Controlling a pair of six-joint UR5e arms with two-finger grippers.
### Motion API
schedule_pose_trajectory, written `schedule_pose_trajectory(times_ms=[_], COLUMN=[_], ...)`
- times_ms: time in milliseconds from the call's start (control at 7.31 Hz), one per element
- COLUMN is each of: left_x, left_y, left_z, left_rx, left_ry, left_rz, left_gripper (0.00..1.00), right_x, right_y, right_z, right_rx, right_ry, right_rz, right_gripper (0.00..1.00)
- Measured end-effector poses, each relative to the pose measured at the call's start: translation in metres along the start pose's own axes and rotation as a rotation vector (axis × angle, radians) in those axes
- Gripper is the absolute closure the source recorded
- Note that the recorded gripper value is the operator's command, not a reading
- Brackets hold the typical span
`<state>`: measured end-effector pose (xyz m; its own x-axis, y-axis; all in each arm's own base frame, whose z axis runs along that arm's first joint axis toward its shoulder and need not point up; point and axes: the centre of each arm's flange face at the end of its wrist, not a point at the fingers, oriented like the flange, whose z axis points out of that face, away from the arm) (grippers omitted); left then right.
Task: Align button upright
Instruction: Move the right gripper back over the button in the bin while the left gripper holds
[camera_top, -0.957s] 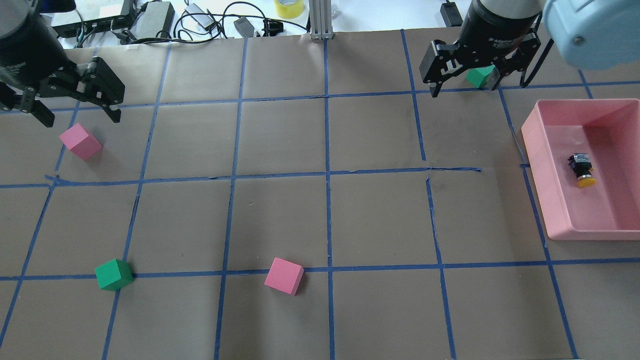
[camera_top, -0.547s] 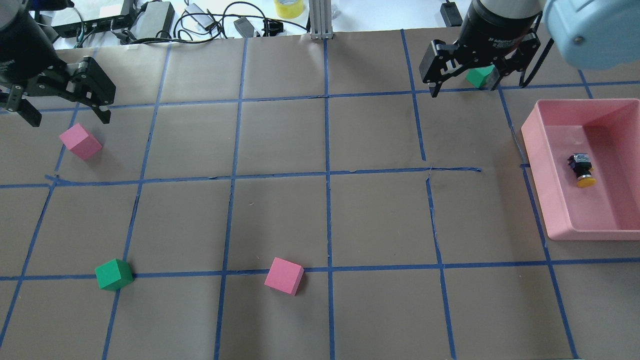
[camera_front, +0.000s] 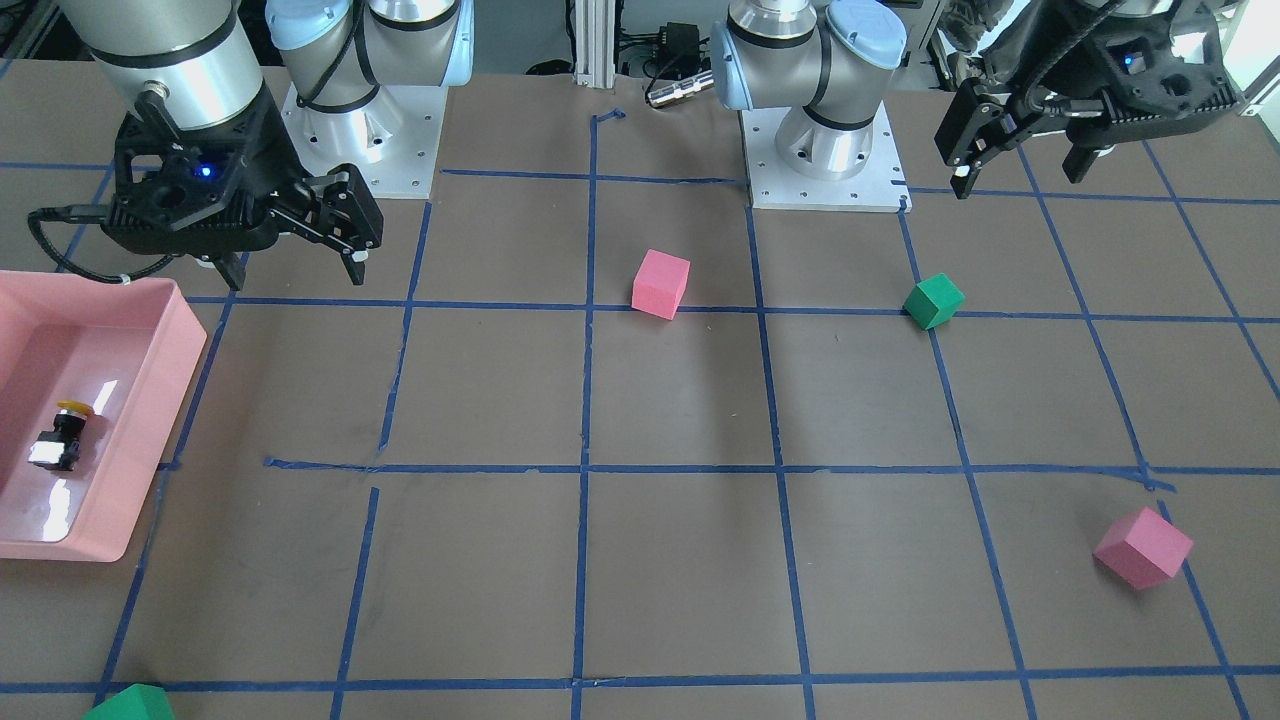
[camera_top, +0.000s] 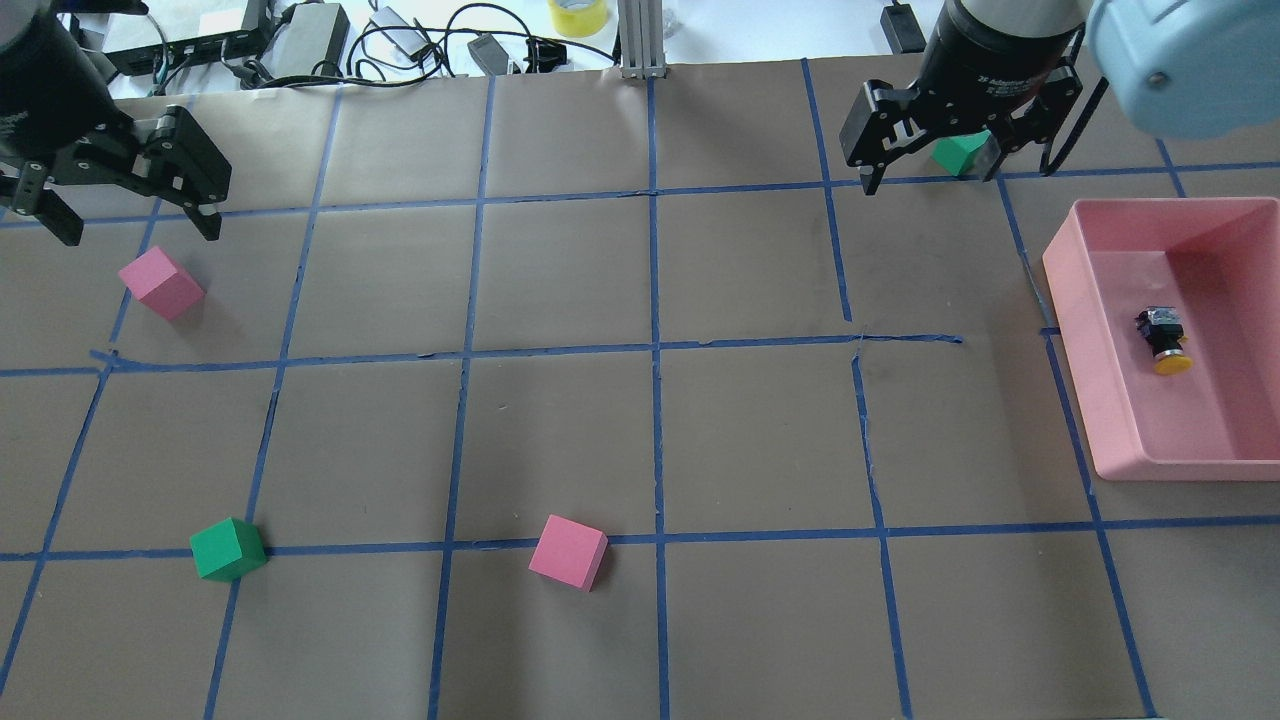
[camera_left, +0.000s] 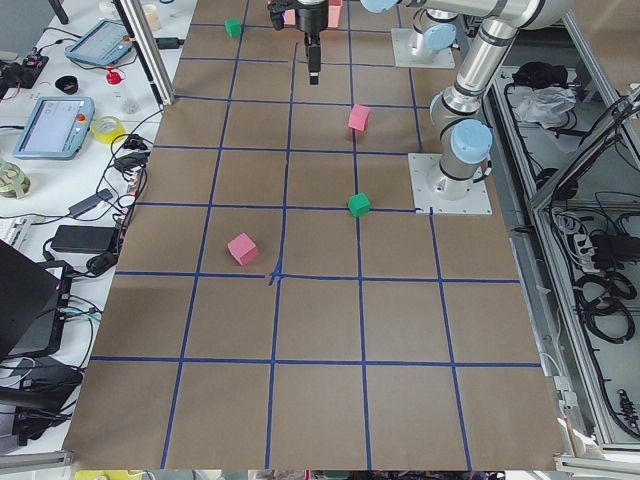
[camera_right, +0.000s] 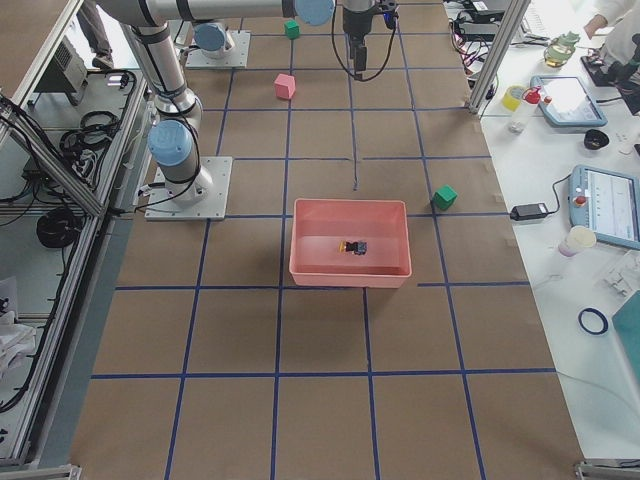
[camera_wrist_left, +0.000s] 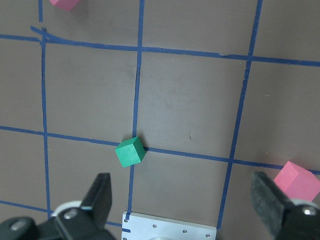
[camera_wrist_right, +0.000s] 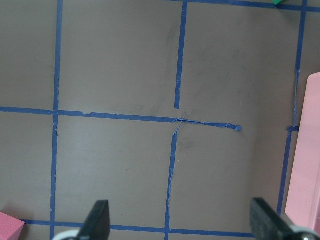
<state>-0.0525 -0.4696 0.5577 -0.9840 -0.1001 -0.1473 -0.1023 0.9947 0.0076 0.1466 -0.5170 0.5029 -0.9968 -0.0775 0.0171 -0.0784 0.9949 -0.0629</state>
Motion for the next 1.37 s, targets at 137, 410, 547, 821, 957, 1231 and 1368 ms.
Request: schedule_pose_trajectory(times_ms=[137,410,547,821,957,1231,1368], left_x=[0.0,0.001,0.003,0.012,0.015,0.017,0.017], left_y=[-0.004,-0.008,-0.008,-0.005,-0.004,0.001,0.002], left_z=[0.004,0.008,0.009,0.003,0.0,-0.004,-0.005], left_rx=[-0.009,-0.019,-0.023,-0.012,-0.005,0.008,0.012], left_ry=[0.001,0.004,0.008,0.031,0.044,0.06,0.063], left_rz=[-0.003,-0.008,-0.002,0.025,0.03,0.032,0.03], left_gripper=[0.0,0.0,0.0,0.0,0.0,0.0,0.0], right_x=[0.009,0.068,0.116,0.207,0.241,0.293,0.307], right_y=[-0.002,-0.012,-0.016,-0.025,-0.031,-0.026,-0.018], right_z=[0.001,0.007,0.014,0.046,0.075,0.135,0.164], right_rx=[0.0,-0.014,-0.026,-0.063,-0.081,-0.048,-0.026], right_ry=[0.004,0.009,0.008,-0.009,-0.015,0.003,0.018], right_rz=[0.016,0.093,0.108,0.065,0.07,0.094,0.1], right_gripper=[0.0,0.0,0.0,0.0,0.0,0.0,0.0])
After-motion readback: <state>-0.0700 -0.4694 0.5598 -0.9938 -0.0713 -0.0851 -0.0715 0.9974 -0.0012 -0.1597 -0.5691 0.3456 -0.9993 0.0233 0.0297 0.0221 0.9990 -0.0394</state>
